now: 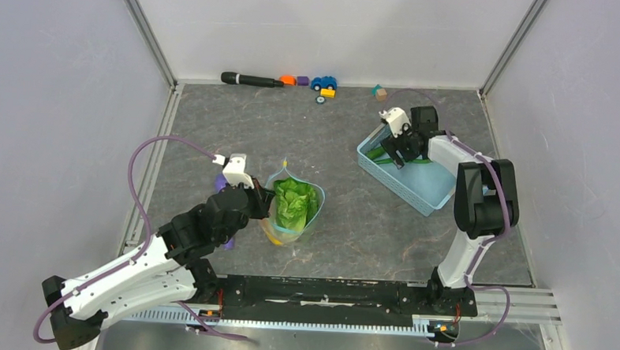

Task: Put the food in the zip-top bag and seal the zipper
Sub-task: Pick up the fake vegetable from the bin.

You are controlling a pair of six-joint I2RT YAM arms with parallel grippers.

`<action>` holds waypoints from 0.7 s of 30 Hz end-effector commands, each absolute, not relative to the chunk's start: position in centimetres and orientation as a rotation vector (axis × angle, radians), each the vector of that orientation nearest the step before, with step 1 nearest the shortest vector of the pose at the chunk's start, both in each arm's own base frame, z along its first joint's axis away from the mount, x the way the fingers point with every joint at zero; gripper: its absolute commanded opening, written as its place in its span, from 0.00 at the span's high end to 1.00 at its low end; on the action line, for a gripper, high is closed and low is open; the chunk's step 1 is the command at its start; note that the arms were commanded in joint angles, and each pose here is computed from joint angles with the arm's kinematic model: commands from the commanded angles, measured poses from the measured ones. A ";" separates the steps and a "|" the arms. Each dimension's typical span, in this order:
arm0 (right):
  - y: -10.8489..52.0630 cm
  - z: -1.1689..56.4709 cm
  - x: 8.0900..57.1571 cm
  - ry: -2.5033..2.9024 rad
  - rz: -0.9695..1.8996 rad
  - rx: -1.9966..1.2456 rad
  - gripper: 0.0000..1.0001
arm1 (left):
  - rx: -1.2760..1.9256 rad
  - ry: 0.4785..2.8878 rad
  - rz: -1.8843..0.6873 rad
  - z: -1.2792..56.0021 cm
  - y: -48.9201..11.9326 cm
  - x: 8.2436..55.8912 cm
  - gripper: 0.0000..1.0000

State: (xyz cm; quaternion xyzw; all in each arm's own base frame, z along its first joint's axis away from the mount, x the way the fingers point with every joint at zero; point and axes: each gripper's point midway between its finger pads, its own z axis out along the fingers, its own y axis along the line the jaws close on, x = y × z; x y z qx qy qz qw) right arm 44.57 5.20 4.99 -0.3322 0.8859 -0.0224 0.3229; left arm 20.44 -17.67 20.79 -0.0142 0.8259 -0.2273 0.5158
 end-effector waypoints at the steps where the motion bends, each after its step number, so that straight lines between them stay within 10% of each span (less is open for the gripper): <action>1: 5.5 4.6 44.4 2.318 -0.039 -1.030 0.19 | 0.004 1.953 -0.561 21.4 -18.2 20.7 0.98; 7: 4.8 3.4 44.3 2.375 -0.058 -1.012 0.25 | 0.013 1.953 -0.565 21.5 -18.3 20.6 0.98; 13: 4.5 2.7 44.8 2.418 0.007 -0.926 0.57 | 0.014 1.940 -0.576 21.8 -18.3 20.5 0.98; 21: 3.6 2.6 44.8 2.438 0.046 -0.851 0.76 | 0.017 1.939 -0.577 21.9 -18.4 20.6 0.98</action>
